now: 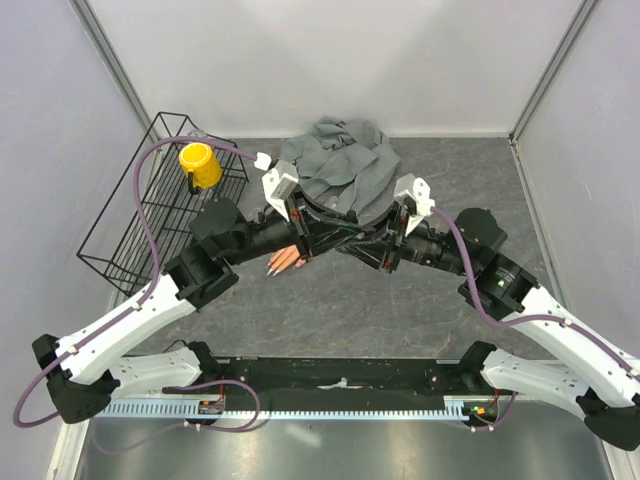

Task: Paint the nails

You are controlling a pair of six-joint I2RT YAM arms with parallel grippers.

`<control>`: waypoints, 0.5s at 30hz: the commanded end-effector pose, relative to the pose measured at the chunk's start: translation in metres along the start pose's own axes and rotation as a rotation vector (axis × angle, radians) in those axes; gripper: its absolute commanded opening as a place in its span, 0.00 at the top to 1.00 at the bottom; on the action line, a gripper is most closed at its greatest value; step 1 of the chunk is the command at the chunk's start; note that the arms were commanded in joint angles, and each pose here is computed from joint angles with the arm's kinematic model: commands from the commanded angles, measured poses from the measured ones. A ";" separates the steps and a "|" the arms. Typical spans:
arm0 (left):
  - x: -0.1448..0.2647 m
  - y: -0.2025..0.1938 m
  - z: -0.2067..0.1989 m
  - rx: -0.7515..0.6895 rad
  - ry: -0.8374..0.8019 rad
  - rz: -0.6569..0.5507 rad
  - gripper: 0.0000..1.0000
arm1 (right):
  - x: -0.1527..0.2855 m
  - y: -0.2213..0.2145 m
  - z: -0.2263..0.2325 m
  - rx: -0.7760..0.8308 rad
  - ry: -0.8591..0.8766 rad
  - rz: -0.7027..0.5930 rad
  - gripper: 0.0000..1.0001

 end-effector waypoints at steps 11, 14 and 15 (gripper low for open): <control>0.045 -0.038 -0.058 0.007 -0.960 0.527 0.98 | 0.030 0.087 0.081 0.029 0.692 -0.377 1.00; 0.040 -0.021 -0.056 -0.005 -0.881 0.473 0.86 | 0.020 0.075 0.068 0.050 0.577 -0.280 1.00; 0.038 -0.020 -0.051 0.025 -0.811 0.463 0.77 | 0.020 0.074 0.065 0.108 0.546 -0.276 1.00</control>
Point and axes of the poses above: each gripper's point midway between its finger pads, its own x axis back along the fingers, its own z axis along the line the jaws close on, y = z × x, the point moved 6 cm from there along x, back along the fingers, and after that the axes turned 9 degrees about x, right-handed, at the moved point
